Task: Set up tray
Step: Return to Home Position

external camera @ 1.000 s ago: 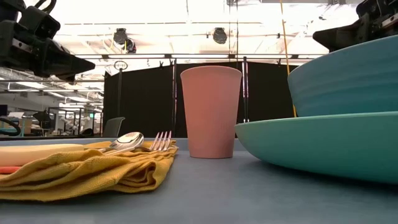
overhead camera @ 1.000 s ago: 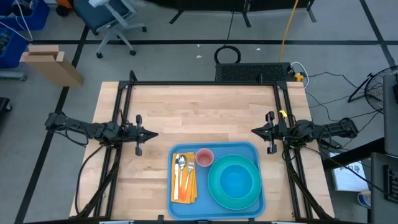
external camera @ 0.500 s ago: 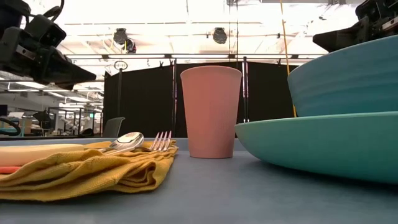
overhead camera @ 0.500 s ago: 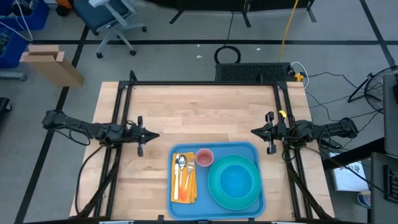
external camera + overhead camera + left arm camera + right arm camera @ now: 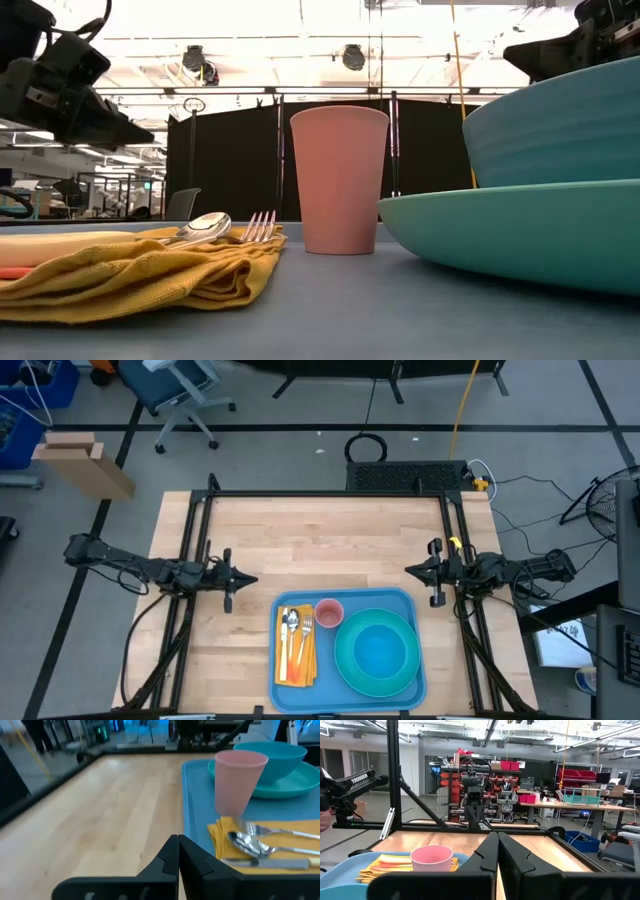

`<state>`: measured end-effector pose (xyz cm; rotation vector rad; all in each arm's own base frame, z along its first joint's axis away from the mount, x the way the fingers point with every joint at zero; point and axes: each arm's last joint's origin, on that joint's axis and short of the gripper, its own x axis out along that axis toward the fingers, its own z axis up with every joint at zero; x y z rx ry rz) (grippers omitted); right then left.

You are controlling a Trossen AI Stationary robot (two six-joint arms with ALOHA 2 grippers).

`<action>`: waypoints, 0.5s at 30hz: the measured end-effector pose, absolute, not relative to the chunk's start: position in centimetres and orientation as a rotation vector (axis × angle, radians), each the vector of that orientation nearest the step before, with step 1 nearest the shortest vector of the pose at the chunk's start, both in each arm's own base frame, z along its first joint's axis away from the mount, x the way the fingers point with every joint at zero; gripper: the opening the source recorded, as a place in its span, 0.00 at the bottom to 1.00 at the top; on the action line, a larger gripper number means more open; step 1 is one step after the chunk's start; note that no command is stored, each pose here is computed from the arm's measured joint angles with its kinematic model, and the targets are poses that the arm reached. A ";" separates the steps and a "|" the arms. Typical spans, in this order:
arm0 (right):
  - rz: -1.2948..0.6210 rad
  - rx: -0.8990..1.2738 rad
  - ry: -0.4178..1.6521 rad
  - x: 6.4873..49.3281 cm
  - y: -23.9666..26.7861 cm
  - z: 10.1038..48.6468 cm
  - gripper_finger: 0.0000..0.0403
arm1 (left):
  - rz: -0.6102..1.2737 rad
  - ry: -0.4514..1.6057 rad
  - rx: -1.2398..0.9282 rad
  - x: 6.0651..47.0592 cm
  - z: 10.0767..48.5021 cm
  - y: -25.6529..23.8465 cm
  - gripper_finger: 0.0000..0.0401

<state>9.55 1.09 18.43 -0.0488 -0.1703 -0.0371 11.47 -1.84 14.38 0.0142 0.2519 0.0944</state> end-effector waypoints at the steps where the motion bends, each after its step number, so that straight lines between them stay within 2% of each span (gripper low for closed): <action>1: -0.037 -0.051 -0.172 9.5 1.1 18.4 0.00 | 0.092 0.236 0.030 11.5 14.5 -1.8 0.00; 15: -0.010 -0.040 -0.222 9.5 1.2 18.9 0.00 | 0.022 0.080 0.179 10.7 16.1 -1.8 0.00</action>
